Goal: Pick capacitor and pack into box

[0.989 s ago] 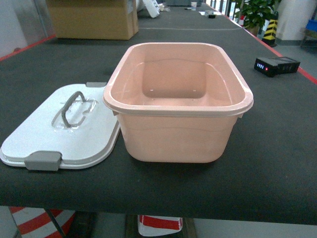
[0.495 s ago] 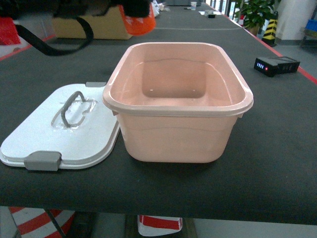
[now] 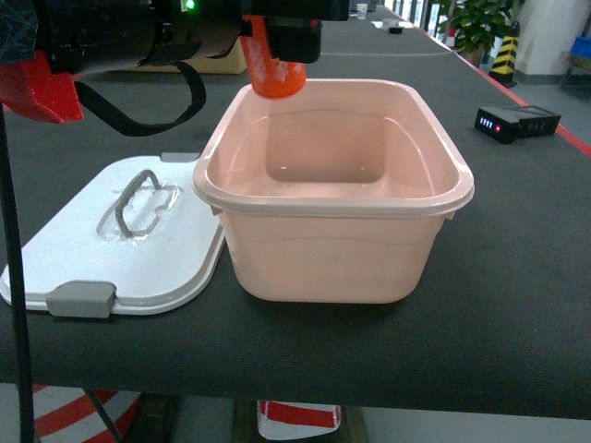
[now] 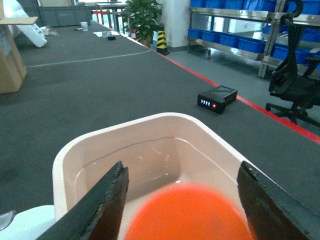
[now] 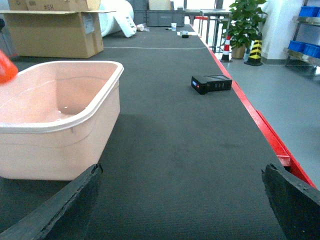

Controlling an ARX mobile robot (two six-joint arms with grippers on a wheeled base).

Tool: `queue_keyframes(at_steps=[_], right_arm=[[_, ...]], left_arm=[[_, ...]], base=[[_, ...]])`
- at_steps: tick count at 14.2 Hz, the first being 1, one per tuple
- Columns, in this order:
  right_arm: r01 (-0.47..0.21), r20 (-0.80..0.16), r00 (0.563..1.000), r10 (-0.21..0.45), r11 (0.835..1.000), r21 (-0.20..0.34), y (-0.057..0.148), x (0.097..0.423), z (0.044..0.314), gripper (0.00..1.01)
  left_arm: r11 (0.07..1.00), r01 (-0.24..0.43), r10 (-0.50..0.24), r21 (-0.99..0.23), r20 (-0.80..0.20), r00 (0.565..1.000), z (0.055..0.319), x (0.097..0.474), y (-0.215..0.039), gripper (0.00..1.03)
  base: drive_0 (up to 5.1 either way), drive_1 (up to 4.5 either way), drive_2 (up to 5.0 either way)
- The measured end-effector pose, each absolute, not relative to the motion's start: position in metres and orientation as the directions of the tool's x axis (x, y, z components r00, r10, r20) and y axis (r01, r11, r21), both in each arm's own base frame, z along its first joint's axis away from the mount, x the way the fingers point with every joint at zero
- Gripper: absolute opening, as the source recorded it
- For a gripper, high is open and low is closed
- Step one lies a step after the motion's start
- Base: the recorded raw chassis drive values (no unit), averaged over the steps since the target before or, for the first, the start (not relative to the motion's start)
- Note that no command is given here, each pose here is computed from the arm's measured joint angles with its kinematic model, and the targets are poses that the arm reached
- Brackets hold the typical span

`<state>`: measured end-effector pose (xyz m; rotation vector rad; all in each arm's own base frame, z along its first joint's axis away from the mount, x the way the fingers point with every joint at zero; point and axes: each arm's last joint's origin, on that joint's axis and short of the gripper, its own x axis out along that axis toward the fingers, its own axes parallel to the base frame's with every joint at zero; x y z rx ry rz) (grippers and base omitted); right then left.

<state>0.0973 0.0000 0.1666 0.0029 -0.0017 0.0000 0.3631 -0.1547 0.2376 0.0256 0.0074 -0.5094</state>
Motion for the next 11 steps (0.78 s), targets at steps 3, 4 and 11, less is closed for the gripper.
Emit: queue_keyframes(at_steps=[3, 4, 11], right_arm=[[0.0, 0.002, 1.0, 0.0, 1.0, 0.002, 0.0, 0.097, 0.167, 0.98], [0.0, 0.002, 1.0, 0.0, 1.0, 0.003, 0.0, 0.097, 0.167, 0.98], [0.0, 0.002, 1.0, 0.0, 1.0, 0.003, 0.0, 0.097, 0.167, 0.98]], left_arm=[[0.872, 0.489, -0.488, 0.023, -0.016, 0.872, 0.237, 0.363, -0.156, 1.0], [0.874, 0.486, -0.486, 0.022, -0.016, 0.874, 0.237, 0.363, -0.155, 0.97], [0.99, 0.138, -0.138, -0.028, -0.023, 0.99, 0.24, 0.369, -0.106, 0.98]], base=[[0.0, 0.0, 0.0], [0.0, 0.0, 0.0], [0.0, 0.0, 0.0]])
